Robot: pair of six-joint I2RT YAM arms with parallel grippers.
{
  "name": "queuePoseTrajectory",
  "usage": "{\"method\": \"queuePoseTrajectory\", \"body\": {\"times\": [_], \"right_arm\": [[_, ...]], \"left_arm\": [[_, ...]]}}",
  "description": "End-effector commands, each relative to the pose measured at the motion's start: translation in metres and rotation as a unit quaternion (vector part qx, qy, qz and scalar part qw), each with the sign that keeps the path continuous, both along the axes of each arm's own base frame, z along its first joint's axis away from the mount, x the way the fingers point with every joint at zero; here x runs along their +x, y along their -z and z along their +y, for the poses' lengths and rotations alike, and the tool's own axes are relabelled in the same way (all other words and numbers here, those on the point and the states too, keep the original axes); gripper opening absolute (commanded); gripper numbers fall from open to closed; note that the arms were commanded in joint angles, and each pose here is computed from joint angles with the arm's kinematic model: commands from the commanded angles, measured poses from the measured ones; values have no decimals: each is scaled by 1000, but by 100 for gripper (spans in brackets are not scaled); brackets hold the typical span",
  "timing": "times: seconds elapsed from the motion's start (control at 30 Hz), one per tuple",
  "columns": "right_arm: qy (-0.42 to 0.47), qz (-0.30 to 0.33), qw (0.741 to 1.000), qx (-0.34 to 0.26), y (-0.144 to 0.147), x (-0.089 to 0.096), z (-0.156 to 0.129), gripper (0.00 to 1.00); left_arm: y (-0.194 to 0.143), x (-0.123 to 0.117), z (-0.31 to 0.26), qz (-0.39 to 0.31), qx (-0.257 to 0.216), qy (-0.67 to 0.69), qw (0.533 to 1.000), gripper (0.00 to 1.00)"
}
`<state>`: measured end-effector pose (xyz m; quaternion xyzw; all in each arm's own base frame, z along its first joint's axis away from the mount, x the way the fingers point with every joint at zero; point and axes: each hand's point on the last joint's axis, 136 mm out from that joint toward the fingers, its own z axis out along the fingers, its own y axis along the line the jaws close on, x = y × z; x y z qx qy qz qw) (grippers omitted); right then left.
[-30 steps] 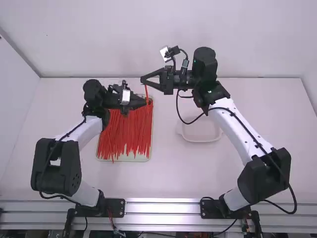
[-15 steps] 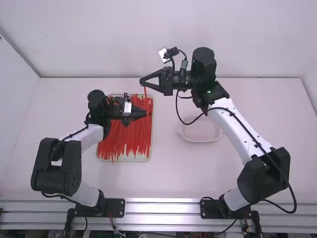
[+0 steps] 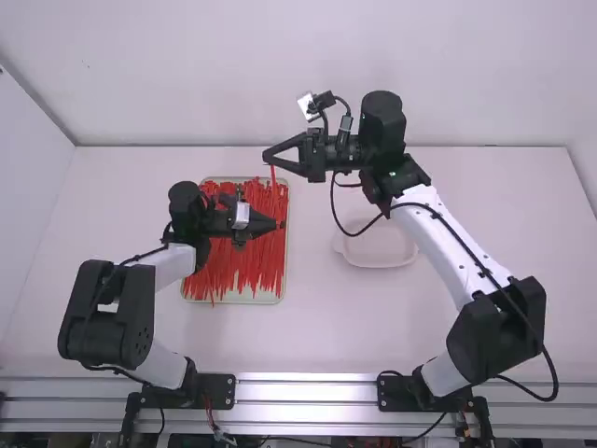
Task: Fasten the cable tie
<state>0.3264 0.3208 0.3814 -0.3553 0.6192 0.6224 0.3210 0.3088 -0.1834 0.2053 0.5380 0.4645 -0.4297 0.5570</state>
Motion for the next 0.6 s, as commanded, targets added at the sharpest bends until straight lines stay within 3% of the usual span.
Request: {"method": "queuePoseTrajectory", "body": {"times": [0.0,0.07,0.1,0.13,0.17,0.2,0.27,0.43,0.57], "right_arm": [[1,-51,998,22,-32,-8,-4,0],[0,-57,998,22,-32,-8,-5,0],[4,-58,998,22,-32,-6,-7,8],[9,-58,998,22,-32,-3,-10,24],[10,-58,998,22,-32,-2,-11,27],[22,-61,998,20,-32,6,-19,47],[42,-58,997,16,-29,17,-32,61],[78,-43,996,-3,-16,39,-66,64],[81,-23,996,-19,-2,44,-87,66]], "left_arm": [[17,-10,-2,27,1,12,1000,2],[15,-13,-2,20,-1,20,1000,2],[13,-12,-2,21,-1,19,1000,2],[10,-11,-2,21,-2,19,1000,2],[10,-11,-2,21,-3,19,1000,2],[5,-11,-2,19,-5,19,1000,2],[-2,-10,-2,14,-7,16,1000,2],[-15,-11,-2,0,-12,15,1000,2],[-31,-5,-2,2,-21,2,1000,2]]}}
